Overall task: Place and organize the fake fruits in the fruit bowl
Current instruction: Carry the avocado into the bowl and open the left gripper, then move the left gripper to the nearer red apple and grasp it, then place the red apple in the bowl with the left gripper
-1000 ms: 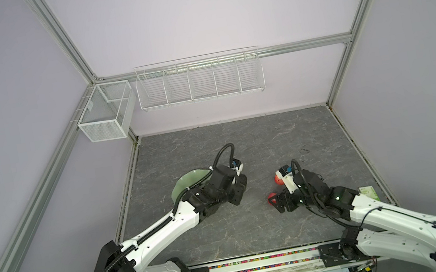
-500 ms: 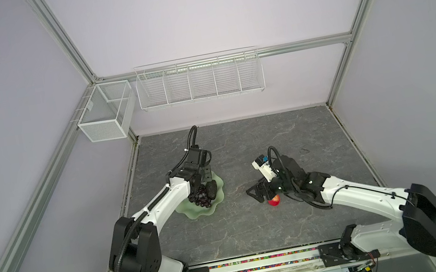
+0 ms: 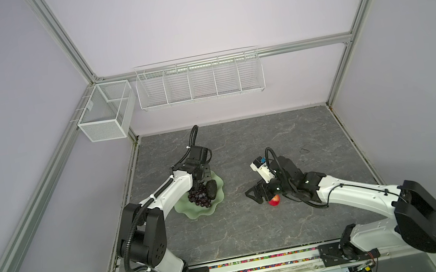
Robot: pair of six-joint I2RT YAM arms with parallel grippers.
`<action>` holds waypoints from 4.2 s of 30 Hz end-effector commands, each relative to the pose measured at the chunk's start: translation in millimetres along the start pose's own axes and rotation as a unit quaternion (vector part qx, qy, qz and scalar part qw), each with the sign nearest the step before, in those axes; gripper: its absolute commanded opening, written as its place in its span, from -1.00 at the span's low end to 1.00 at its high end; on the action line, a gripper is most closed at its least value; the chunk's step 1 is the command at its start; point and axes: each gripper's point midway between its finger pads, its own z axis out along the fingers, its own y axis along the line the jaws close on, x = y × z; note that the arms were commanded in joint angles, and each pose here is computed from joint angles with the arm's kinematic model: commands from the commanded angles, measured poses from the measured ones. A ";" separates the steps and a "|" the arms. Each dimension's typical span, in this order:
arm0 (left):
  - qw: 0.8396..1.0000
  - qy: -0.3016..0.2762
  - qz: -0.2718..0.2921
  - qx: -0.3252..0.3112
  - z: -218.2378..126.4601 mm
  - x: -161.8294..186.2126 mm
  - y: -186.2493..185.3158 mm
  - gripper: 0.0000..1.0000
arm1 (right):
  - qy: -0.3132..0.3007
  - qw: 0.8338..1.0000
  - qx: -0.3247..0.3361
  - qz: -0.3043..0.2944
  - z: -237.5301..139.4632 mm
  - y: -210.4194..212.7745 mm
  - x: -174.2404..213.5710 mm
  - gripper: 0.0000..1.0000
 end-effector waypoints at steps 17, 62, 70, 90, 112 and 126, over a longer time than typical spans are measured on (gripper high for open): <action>1.000 -0.009 -0.019 -0.004 -21.3 9.7 13.1 0.33 | -0.014 1.000 -0.020 -0.012 -4.4 14.3 -8.4 0.76; 0.931 0.099 0.256 0.241 -41.8 153.2 -295.9 0.35 | -0.083 0.981 0.121 0.129 -131.2 -65.4 116.3 0.77; 0.936 0.076 0.246 0.240 -54.5 137.4 -289.5 -0.03 | -0.094 0.980 0.129 0.119 -131.5 -67.8 109.4 0.76; 0.992 -0.072 -0.068 0.079 -128.1 34.3 -2.5 -0.07 | -0.059 0.996 -0.071 -0.021 -40.2 25.7 -6.1 0.77; 0.988 0.043 -0.132 -0.064 -36.7 71.8 83.4 0.02 | 0.004 0.993 -0.112 -0.044 9.1 57.6 3.5 0.76; 0.988 0.043 -0.128 -0.073 -32.3 70.7 86.5 0.29 | 0.004 0.994 -0.103 -0.044 6.4 55.4 4.3 0.76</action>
